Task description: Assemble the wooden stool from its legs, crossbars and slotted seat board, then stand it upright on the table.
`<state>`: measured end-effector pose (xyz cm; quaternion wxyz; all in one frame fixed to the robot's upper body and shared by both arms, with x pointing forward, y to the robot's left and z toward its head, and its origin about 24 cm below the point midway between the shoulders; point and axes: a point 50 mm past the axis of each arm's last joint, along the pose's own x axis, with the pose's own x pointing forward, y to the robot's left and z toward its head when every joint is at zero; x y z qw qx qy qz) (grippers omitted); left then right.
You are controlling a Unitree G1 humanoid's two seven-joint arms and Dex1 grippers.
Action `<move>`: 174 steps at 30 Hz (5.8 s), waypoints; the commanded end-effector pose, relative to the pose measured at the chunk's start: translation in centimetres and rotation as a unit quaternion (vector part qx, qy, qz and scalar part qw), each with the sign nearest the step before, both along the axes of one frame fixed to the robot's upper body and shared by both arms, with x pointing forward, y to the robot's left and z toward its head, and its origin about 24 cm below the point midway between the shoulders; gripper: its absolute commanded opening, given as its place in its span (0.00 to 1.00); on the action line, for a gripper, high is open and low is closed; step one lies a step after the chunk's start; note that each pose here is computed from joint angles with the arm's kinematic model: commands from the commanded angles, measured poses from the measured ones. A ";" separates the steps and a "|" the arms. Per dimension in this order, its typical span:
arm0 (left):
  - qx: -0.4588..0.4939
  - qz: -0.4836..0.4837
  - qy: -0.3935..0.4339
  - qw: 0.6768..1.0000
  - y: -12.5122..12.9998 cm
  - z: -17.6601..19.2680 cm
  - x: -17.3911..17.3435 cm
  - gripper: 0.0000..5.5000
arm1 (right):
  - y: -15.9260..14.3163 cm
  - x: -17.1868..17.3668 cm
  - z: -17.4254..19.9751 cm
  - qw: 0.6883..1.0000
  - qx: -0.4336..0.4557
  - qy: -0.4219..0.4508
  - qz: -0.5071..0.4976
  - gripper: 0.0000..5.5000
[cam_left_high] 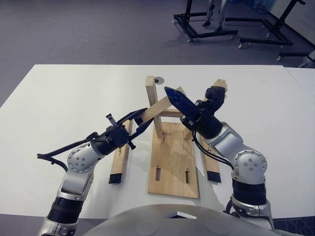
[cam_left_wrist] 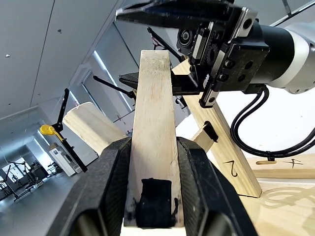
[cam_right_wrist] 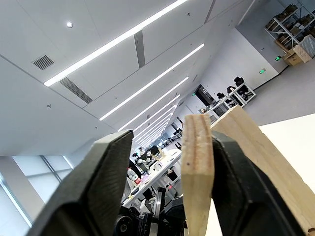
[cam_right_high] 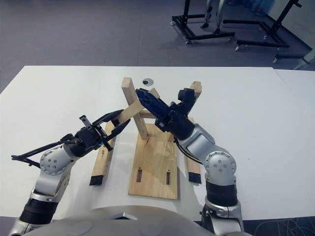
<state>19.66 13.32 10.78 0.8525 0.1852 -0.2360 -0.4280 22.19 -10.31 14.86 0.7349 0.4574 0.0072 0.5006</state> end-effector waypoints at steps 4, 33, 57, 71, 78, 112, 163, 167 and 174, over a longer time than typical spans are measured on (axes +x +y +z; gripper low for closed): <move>0.015 -0.004 -0.004 1.000 0.0 -0.2 0.2 0.23 | 0.3 0.4 -0.4 1.000 -0.019 0.005 0.003 0.19; -0.038 0.163 0.056 0.984 2.8 -1.6 0.2 0.56 | -10.3 -6.0 -1.6 0.993 -0.093 0.073 -0.004 0.07; -0.102 0.334 0.106 0.931 2.2 -2.9 -2.2 0.56 | -12.2 -4.9 -3.7 0.832 -0.365 0.160 -0.386 0.07; -0.081 0.312 0.118 0.939 1.5 -3.6 -2.1 0.56 | -12.4 -5.0 -5.8 0.796 -0.415 0.197 -0.394 0.07; -0.076 0.313 0.120 0.939 1.6 -3.7 -2.0 0.56 | -12.4 -4.7 -6.9 0.783 -0.435 0.211 -0.392 0.07; -0.085 0.315 0.116 0.938 0.5 -4.4 -1.7 0.56 | -11.8 -1.6 -5.0 0.799 -0.370 0.241 -0.408 0.07; -0.088 0.308 0.114 0.941 -0.5 -4.5 -1.1 0.56 | -12.6 -1.7 -9.3 0.740 -0.537 0.178 -0.363 0.07; -0.089 0.309 0.113 0.940 -0.6 -4.6 -1.1 0.56 | -12.7 -1.3 -9.0 0.740 -0.539 0.160 -0.370 0.07; -0.090 0.310 0.113 0.940 -0.6 -4.6 -1.0 0.56 | -13.2 -0.6 -8.7 0.731 -0.549 0.137 -0.382 0.07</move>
